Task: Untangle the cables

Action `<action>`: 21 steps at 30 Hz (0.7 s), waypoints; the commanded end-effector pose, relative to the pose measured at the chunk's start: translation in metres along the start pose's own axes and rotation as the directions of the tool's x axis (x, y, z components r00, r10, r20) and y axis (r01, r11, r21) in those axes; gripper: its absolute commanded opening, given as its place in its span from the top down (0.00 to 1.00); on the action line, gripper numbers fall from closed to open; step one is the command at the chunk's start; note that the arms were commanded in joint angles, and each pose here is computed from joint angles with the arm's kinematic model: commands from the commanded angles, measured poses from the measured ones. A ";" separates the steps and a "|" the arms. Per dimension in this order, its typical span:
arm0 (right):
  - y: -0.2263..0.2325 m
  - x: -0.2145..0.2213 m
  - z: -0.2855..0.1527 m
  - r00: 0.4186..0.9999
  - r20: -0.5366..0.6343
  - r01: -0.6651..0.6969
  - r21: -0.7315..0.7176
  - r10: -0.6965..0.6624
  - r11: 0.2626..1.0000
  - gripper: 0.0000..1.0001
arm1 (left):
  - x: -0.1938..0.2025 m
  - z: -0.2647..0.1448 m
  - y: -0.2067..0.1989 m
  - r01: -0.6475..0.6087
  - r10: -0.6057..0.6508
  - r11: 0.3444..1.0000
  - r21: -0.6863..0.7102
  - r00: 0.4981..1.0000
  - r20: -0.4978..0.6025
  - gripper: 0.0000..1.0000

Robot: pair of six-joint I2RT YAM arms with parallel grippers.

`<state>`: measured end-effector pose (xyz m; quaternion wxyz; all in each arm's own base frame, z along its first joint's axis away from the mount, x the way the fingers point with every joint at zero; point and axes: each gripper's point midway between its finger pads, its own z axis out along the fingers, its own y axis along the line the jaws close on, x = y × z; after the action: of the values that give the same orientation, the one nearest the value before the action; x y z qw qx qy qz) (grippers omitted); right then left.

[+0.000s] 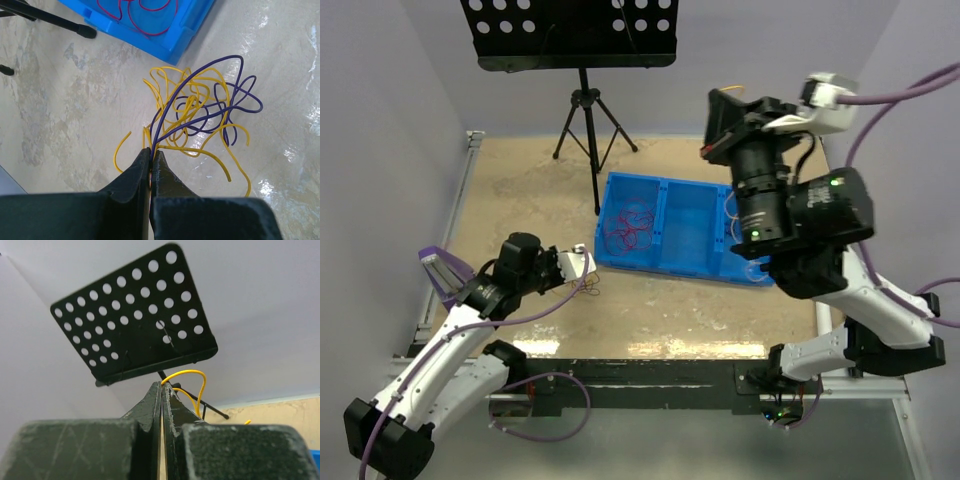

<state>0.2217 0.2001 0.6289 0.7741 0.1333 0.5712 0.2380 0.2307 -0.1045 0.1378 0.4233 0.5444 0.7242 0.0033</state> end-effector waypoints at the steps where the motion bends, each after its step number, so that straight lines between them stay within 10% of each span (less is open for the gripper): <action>1: 0.006 -0.010 0.006 0.999 0.037 -0.012 -0.022 0.012 1.000 1.00 | -0.018 -0.010 0.003 0.017 -0.017 1.000 0.009 0.998 0.063 1.00; 21: -0.002 0.026 0.048 0.997 0.054 0.061 0.002 -0.061 0.998 1.00 | -0.017 -0.011 -0.002 0.005 -0.006 1.000 0.018 0.997 0.074 1.00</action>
<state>0.2660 0.2044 0.6242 0.7946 0.1374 0.5569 0.1990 0.2196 -0.1079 0.1376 0.4201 0.5524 0.7198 -0.0175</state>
